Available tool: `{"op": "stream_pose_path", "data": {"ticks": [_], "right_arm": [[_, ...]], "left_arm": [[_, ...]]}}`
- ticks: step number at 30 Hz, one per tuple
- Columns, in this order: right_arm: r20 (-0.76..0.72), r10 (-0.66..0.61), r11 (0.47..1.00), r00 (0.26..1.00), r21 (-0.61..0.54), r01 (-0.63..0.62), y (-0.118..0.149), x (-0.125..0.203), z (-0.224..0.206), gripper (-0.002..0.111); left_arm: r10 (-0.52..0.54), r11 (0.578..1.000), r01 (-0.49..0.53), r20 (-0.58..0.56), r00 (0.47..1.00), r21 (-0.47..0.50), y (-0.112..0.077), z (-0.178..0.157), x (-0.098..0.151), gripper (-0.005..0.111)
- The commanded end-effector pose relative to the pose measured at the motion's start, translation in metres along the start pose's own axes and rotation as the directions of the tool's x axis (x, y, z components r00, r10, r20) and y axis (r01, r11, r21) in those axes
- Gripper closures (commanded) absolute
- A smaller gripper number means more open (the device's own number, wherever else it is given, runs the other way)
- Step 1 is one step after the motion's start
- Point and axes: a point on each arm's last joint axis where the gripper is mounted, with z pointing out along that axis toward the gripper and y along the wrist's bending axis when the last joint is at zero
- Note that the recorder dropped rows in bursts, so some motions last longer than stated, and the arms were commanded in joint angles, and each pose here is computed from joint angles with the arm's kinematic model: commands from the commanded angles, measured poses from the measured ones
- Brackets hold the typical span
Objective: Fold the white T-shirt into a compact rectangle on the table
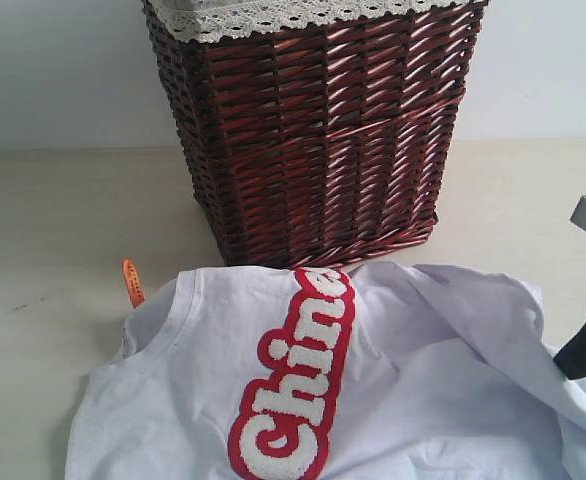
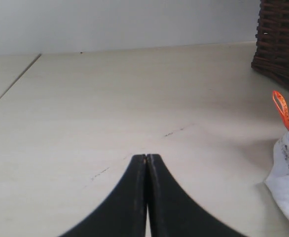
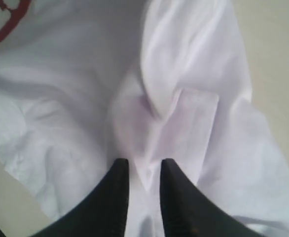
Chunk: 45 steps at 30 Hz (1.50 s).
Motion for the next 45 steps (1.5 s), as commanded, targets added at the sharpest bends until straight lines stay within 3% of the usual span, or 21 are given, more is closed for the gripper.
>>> {"op": "stream_pose_path", "data": {"ticks": [1,4,9,15,24,40,45], "right_arm": [[-0.036,0.012,1.0,0.999,-0.006,-0.013,-0.001,0.002,0.001,0.085],[-0.022,-0.036,0.999,0.999,0.017,0.036,-0.004,0.001,0.002,0.085],[0.042,-0.058,0.984,0.997,0.172,0.05,-0.02,-0.006,0.003,0.085],[-0.034,-0.063,0.996,0.997,0.062,0.065,-0.026,0.0,0.023,0.085],[0.07,-0.056,0.998,0.996,-0.039,0.058,-0.023,-0.009,0.031,0.085],[0.066,-0.061,0.998,0.996,-0.013,0.062,-0.024,-0.009,0.031,0.086],[0.066,-0.061,0.998,0.996,-0.013,0.062,-0.024,-0.009,0.031,0.101]], "left_arm": [[-0.003,1.0,0.003,0.013,1.0,0.001,0.0,0.0,-0.001,0.107],[-0.003,1.0,0.003,0.013,1.0,0.001,0.0,0.0,-0.001,0.107],[-0.003,1.0,0.003,0.013,1.0,0.001,0.0,0.0,-0.001,0.107],[-0.003,1.0,0.003,0.013,1.0,0.001,0.0,0.0,-0.001,0.107],[-0.003,1.0,0.003,0.013,1.0,0.001,0.0,0.0,-0.001,0.107],[-0.003,1.0,0.003,0.013,1.0,0.001,0.0,0.0,-0.001,0.107],[-0.003,1.0,0.003,0.013,1.0,0.001,0.0,0.0,-0.001,0.107]]}}
